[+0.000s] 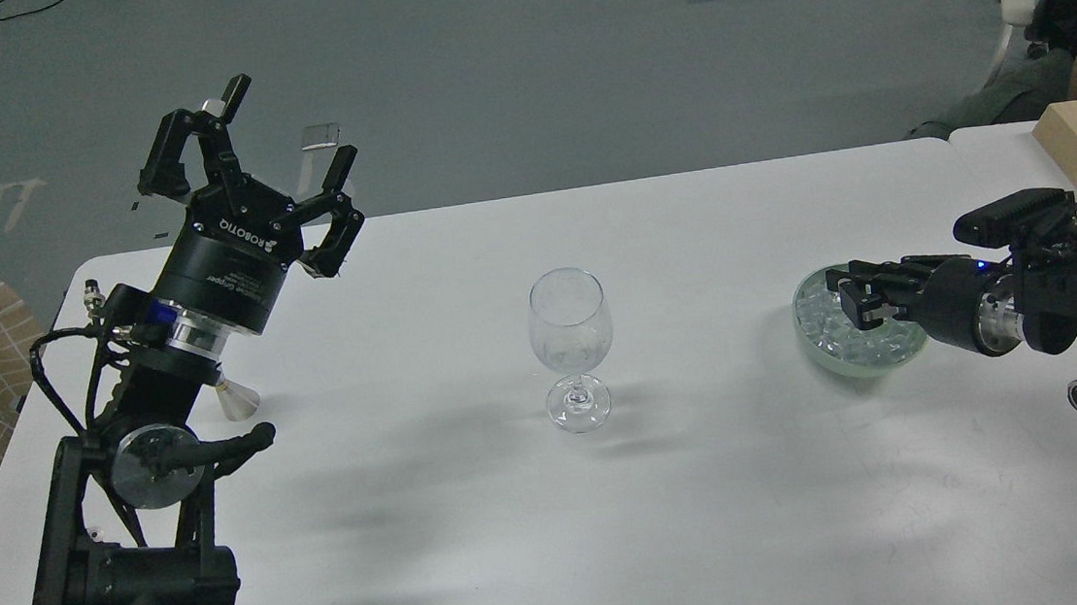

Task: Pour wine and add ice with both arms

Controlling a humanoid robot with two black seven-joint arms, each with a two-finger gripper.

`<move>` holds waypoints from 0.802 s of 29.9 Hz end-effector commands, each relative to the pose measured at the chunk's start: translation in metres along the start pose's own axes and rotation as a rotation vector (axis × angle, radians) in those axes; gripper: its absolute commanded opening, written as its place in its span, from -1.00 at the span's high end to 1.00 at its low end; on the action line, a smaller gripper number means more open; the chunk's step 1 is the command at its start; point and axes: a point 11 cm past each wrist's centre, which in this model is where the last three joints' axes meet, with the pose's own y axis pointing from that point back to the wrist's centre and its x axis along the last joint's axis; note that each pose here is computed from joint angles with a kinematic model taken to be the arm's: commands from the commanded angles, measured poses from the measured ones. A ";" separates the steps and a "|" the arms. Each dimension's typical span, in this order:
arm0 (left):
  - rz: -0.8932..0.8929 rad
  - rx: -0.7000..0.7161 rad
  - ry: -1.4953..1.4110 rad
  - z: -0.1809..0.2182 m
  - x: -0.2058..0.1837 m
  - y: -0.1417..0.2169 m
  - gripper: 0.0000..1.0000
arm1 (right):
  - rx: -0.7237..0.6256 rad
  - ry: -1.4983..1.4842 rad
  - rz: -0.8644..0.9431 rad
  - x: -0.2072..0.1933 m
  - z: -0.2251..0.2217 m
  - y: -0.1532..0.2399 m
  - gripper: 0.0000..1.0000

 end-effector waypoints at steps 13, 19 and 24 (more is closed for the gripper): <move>-0.005 0.008 -0.005 0.001 0.001 -0.006 -0.95 | 0.015 0.080 0.192 0.085 -0.007 0.017 0.91; -0.008 0.008 -0.010 0.003 0.001 -0.007 -0.95 | 0.099 0.092 0.287 0.130 -0.045 0.003 0.90; 0.000 0.017 -0.024 0.005 0.006 -0.005 -0.95 | 0.207 0.103 0.289 0.147 -0.092 -0.012 0.90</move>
